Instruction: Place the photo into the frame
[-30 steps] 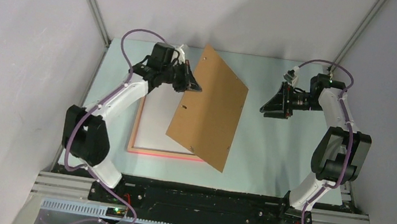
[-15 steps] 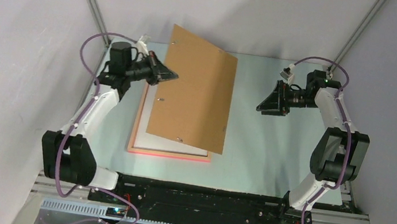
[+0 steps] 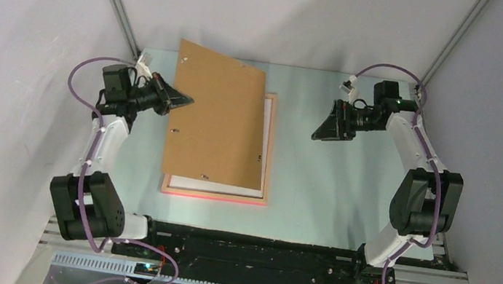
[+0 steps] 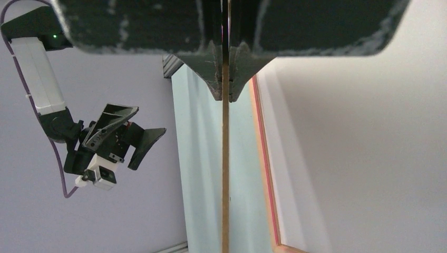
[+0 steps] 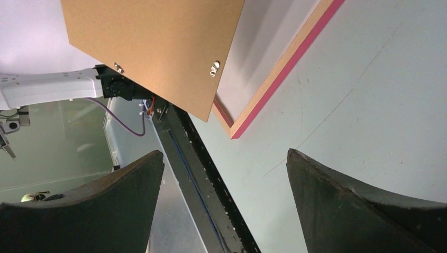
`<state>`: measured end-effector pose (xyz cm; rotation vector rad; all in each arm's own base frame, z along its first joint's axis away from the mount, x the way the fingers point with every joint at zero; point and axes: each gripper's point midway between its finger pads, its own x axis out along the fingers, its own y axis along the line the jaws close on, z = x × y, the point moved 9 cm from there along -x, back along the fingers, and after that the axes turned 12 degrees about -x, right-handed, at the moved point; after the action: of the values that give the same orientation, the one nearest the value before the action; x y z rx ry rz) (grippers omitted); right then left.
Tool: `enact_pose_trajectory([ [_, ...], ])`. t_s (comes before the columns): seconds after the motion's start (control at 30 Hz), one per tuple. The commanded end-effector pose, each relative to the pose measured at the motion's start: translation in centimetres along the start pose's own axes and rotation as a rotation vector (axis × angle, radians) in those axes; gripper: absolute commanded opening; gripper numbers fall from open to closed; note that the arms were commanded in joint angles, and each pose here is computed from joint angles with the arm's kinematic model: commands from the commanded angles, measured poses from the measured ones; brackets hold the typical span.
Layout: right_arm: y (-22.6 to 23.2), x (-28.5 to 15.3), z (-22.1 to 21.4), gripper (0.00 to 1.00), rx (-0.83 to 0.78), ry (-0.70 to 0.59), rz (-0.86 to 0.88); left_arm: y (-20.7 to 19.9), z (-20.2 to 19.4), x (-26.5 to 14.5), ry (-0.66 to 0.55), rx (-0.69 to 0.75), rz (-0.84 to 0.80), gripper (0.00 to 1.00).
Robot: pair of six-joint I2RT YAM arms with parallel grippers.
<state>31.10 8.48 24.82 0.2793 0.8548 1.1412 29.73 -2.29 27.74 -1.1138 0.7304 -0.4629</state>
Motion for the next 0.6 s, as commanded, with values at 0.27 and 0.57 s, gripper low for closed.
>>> enact_pose_trajectory([
  [0.27, -0.6, 2.0, 0.5, 0.91, -0.047, 0.033, -0.03, 0.7, 0.5, -0.6, 0.067, 0.088, -0.017, 0.0],
  [0.57, -1.1, 2.8, 0.1, 0.9, -0.035, 0.052, -0.024, 1.9, 1.6, 0.6, 0.086, 0.061, 0.0, 0.0],
])
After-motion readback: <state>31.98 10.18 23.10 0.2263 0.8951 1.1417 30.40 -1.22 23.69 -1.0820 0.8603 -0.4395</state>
